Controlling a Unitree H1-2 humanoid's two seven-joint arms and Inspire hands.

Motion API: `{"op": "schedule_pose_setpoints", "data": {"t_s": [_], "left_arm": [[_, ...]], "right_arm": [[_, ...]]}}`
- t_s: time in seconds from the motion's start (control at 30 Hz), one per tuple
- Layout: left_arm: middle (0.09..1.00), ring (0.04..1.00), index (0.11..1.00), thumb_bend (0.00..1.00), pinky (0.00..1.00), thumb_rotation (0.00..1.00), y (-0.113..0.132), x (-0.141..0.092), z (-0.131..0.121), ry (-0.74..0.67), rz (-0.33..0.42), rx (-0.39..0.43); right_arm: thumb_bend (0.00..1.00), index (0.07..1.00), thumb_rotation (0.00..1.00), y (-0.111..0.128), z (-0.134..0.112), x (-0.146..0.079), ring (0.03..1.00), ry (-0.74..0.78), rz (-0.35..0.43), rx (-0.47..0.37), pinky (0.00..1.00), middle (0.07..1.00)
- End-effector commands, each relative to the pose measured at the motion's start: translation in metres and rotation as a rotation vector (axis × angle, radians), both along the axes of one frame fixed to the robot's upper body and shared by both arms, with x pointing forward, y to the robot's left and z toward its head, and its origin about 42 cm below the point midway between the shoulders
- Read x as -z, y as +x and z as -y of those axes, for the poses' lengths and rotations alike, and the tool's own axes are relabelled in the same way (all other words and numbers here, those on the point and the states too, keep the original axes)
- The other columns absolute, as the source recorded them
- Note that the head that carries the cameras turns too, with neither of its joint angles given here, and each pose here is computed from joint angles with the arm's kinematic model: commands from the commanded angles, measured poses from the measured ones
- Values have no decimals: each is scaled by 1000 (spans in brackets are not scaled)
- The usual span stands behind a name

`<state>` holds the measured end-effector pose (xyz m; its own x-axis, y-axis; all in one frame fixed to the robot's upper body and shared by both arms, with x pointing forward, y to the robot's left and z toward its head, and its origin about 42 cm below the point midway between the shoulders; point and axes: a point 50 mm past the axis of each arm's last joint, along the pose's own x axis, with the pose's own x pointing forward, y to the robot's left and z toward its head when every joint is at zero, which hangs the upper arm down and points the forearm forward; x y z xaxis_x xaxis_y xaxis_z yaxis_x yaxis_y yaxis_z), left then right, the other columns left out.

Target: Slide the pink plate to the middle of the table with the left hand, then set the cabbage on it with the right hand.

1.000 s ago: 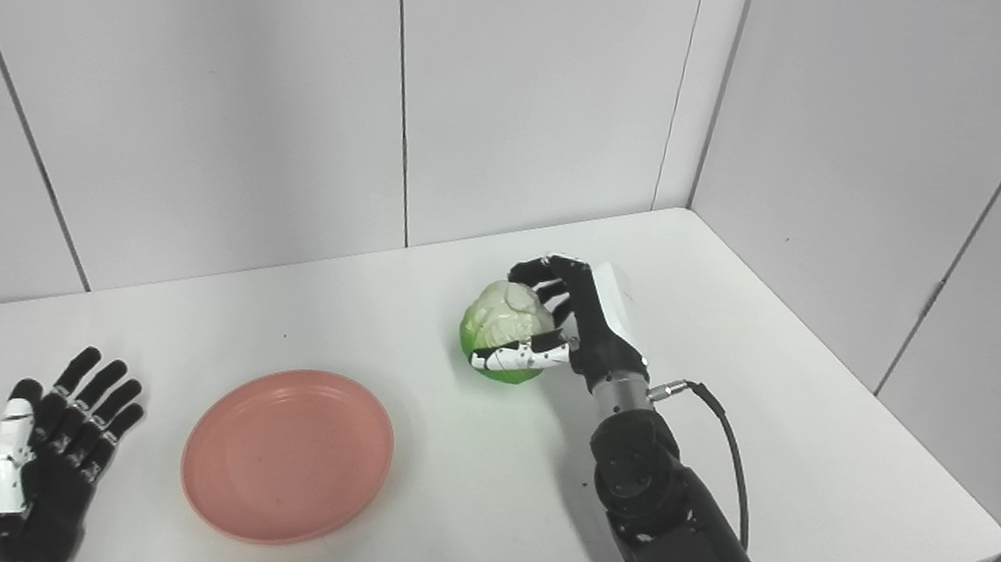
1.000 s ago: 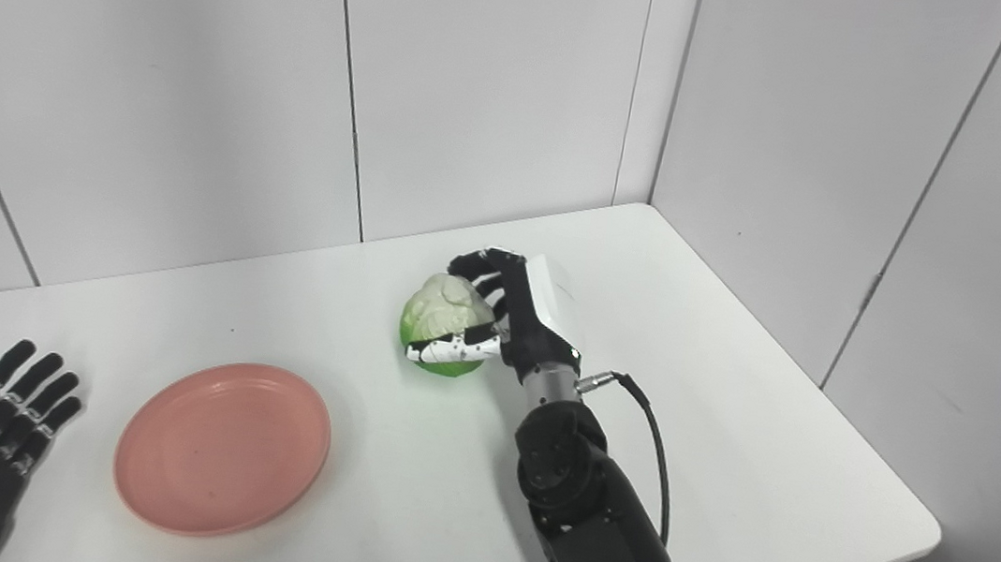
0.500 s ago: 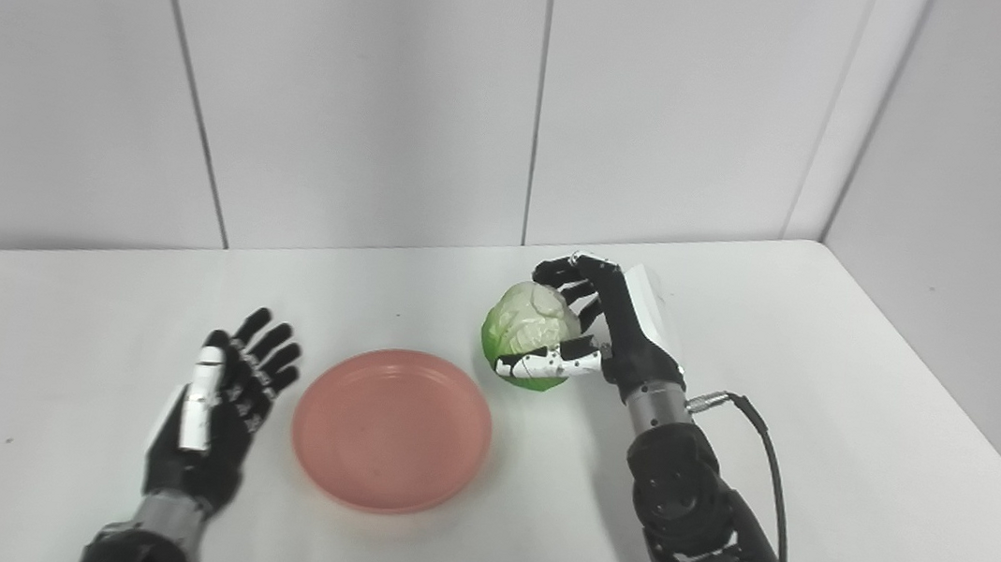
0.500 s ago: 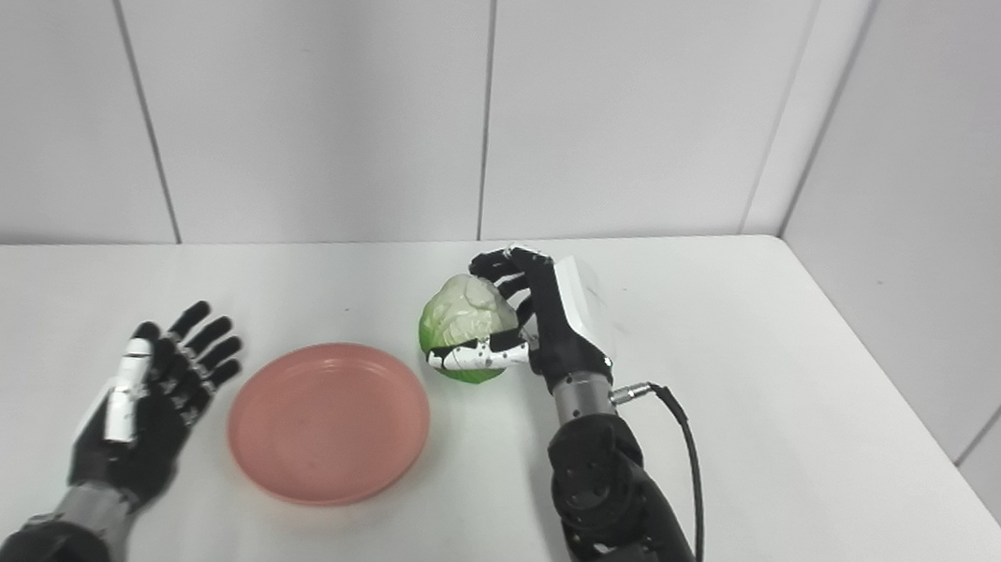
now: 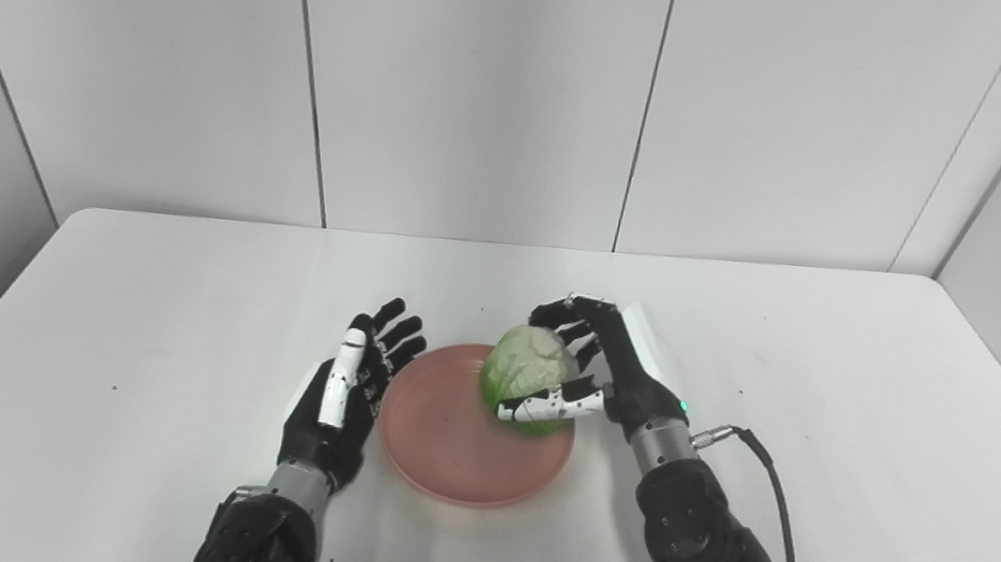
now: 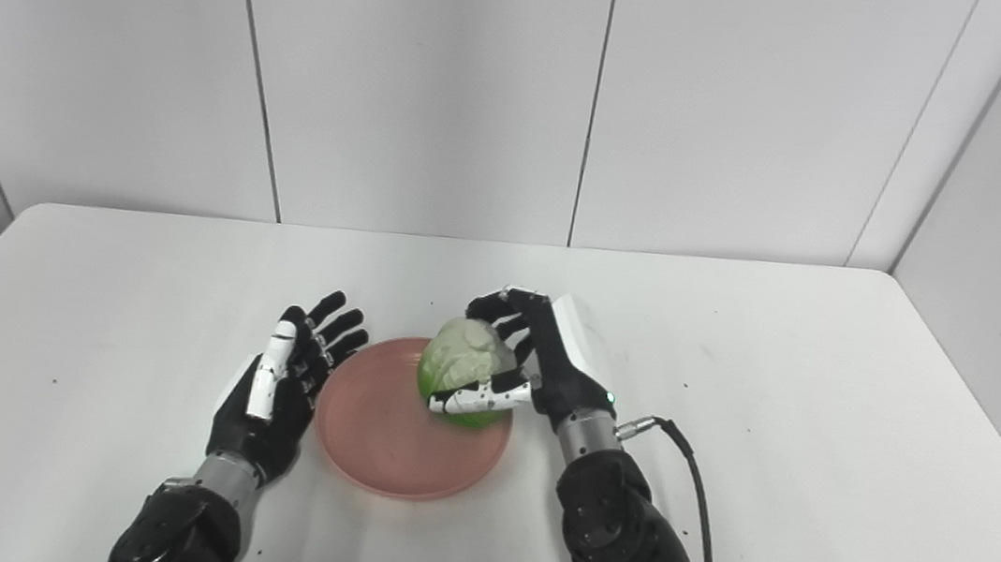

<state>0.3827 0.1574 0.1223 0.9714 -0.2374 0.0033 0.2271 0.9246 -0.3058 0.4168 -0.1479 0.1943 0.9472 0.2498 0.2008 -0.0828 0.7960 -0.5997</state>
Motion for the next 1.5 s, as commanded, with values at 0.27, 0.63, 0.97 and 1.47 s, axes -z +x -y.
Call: {"op": "schedule_pose_setpoints", "data": {"t_s": [0.27, 0.63, 0.97, 1.47], "left_arm": [[887, 882, 895, 456, 917, 1000, -4, 0, 15, 14, -49, 2], [877, 864, 872, 448, 852, 1000, -3, -2, 21, 6, -51, -6], [892, 888, 879, 440, 850, 1000, -3, -3, 22, 3, -46, -4], [885, 881, 886, 449, 878, 1000, -3, -3, 16, 20, -48, 5]], "right_arm": [[514, 533, 0, 8, -23, -20, 379, 7, 73, -95, 368, 478], [515, 530, 0, 13, -46, -13, 380, -23, 54, -148, 372, 479], [511, 549, 0, 10, -54, 0, 367, -57, 54, -171, 353, 478], [510, 554, 0, 9, -44, 8, 365, -124, 52, -148, 345, 478]]}}
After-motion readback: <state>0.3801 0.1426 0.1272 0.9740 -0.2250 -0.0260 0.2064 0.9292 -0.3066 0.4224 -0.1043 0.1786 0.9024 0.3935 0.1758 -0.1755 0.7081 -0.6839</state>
